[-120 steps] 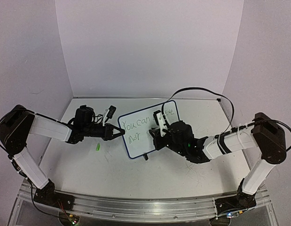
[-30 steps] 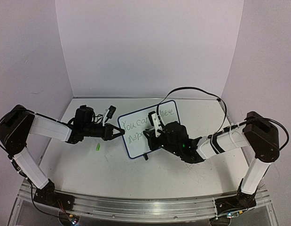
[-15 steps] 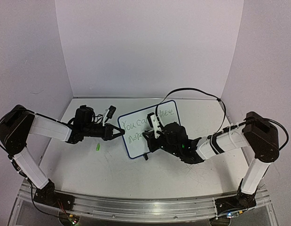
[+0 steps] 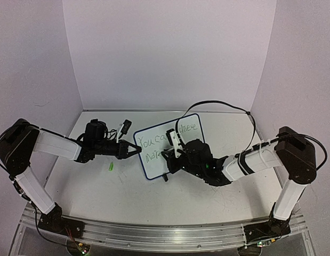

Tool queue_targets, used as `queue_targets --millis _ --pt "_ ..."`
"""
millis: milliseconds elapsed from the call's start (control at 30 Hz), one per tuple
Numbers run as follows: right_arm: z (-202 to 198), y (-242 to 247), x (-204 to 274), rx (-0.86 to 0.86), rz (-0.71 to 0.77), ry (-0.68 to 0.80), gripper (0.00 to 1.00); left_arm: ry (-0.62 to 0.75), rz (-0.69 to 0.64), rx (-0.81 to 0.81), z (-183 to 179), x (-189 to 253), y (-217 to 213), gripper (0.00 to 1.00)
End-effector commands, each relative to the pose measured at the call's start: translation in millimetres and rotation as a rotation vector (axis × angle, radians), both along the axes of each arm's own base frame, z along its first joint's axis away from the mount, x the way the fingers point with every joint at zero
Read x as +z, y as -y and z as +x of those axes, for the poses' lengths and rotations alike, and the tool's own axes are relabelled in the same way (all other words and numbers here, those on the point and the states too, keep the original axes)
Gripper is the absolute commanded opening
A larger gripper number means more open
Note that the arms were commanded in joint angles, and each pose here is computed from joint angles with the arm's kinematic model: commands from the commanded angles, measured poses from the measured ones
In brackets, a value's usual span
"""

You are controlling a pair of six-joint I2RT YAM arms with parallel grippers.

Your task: Write a sentence on the whiteboard

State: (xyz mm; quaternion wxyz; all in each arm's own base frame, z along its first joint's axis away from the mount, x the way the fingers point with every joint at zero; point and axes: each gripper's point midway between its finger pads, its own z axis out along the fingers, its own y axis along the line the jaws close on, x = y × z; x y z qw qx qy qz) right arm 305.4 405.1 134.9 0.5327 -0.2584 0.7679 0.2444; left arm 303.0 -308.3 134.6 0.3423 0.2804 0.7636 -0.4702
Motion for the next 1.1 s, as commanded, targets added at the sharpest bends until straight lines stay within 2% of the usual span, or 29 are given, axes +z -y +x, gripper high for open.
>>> queue_targets --millis 0,1067 --pt "6 5 -21 -0.042 -0.06 -0.032 0.0 0.018 0.082 0.042 9 -15 -6 0.0" --pt "20 35 6 -0.21 -0.048 0.038 0.0 0.018 0.083 0.045 9 -14 -7 0.0"
